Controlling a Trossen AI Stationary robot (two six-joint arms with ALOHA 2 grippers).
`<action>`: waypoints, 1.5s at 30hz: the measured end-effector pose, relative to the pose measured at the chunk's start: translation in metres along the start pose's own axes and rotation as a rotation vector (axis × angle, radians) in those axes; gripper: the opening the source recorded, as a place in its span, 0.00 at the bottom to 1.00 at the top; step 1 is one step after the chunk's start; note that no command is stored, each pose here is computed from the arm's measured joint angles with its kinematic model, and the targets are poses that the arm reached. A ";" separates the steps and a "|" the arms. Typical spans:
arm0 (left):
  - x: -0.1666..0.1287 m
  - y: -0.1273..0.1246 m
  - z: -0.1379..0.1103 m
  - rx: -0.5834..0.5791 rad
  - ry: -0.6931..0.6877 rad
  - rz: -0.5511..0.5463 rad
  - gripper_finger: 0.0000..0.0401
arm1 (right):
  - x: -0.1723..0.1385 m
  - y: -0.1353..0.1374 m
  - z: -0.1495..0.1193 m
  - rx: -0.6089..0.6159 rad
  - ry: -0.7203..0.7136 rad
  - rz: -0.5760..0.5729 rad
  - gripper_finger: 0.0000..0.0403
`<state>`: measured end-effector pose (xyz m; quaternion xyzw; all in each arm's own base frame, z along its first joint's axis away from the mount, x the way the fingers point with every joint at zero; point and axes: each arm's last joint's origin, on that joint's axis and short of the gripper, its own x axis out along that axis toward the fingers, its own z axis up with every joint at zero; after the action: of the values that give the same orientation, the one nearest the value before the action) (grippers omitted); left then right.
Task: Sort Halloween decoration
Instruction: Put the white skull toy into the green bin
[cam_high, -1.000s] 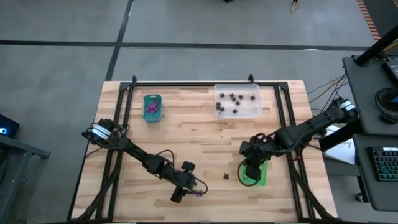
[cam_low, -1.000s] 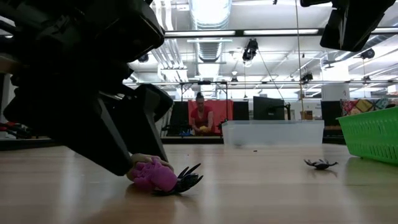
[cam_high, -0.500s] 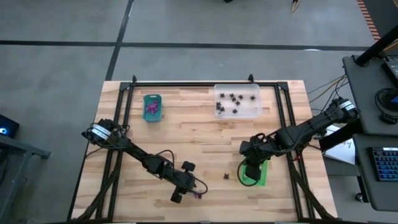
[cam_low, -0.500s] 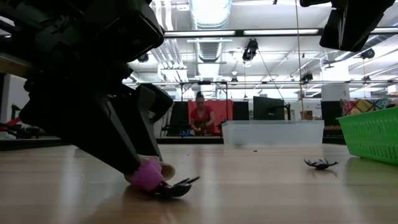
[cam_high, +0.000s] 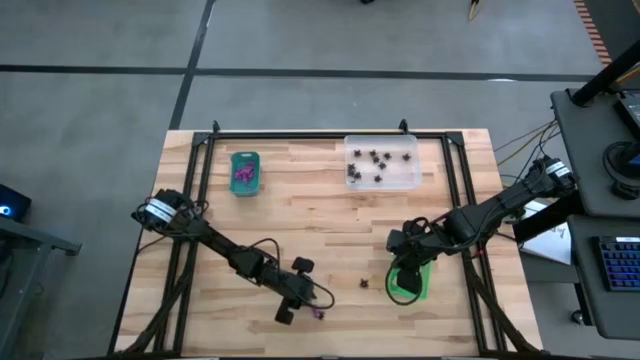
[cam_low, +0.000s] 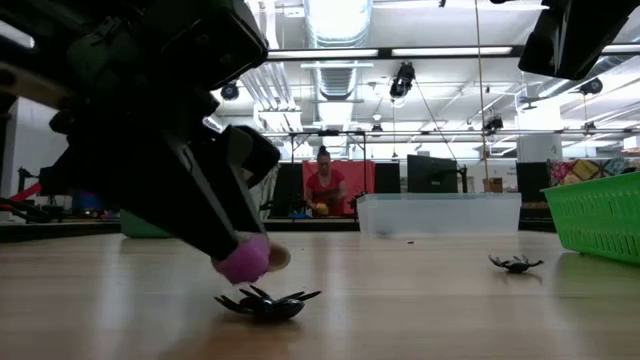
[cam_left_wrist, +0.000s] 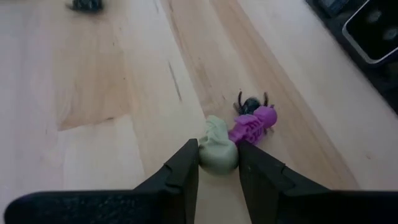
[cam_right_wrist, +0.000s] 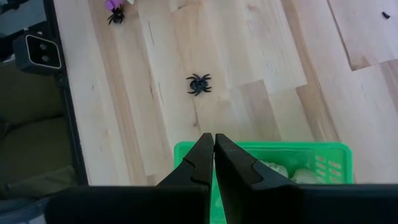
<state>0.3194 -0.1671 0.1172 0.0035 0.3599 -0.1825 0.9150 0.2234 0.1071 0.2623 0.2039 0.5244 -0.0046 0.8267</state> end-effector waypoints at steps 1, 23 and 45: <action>0.000 0.000 -0.001 0.000 0.007 0.003 0.20 | 0.000 0.000 0.000 0.000 -0.001 -0.001 0.02; 0.000 0.002 -0.006 -0.045 0.055 0.029 0.35 | 0.000 0.000 0.000 0.001 -0.013 -0.014 0.02; -0.002 0.005 -0.008 -0.040 0.081 0.097 0.16 | 0.000 0.000 0.001 0.001 -0.016 -0.012 0.02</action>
<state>0.3146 -0.1606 0.1120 0.0103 0.3995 -0.1303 0.9073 0.2239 0.1066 0.2624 0.2009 0.5189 -0.0115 0.8308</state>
